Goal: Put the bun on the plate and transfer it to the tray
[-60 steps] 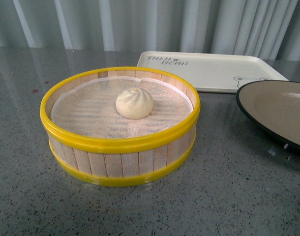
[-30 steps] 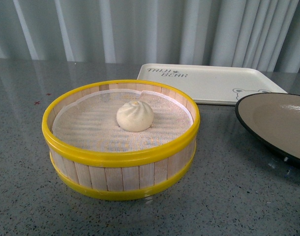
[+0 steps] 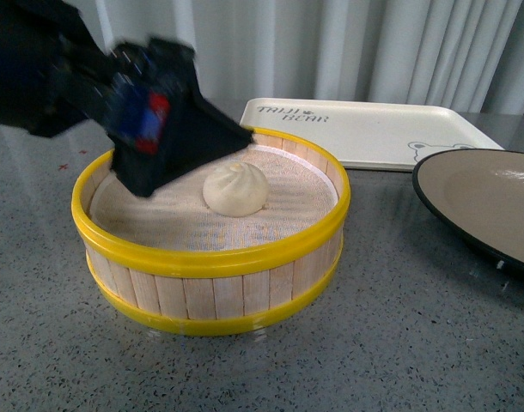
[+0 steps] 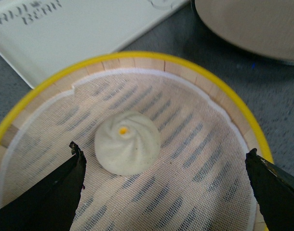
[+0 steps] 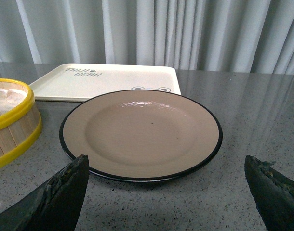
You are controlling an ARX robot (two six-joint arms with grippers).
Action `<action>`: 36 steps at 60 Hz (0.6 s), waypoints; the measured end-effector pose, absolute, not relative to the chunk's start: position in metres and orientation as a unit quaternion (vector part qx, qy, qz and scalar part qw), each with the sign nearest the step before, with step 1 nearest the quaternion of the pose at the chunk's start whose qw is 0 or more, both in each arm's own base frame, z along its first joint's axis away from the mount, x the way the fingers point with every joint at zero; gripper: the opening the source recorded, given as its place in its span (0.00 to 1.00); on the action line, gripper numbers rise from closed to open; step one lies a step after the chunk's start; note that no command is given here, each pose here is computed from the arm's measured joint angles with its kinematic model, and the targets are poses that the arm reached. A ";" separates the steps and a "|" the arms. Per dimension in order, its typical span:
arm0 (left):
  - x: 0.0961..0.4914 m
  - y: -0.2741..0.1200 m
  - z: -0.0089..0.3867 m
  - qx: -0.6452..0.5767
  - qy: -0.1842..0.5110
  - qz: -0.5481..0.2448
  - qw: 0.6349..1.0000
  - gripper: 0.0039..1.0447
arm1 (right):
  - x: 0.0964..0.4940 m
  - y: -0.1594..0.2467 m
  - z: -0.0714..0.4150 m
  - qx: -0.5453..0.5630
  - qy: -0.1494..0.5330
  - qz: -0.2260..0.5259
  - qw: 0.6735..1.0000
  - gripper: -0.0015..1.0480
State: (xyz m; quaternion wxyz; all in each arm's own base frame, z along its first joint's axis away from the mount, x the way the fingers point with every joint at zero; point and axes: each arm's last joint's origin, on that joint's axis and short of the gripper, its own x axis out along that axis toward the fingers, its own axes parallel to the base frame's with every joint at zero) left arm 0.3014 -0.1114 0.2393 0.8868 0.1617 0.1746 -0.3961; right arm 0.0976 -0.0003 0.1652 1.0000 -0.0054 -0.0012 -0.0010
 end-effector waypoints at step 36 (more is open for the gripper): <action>0.332 -0.160 0.243 0.239 0.162 -0.403 0.868 0.94 | 0.098 0.000 0.165 -0.005 -0.001 -0.001 1.000 0.92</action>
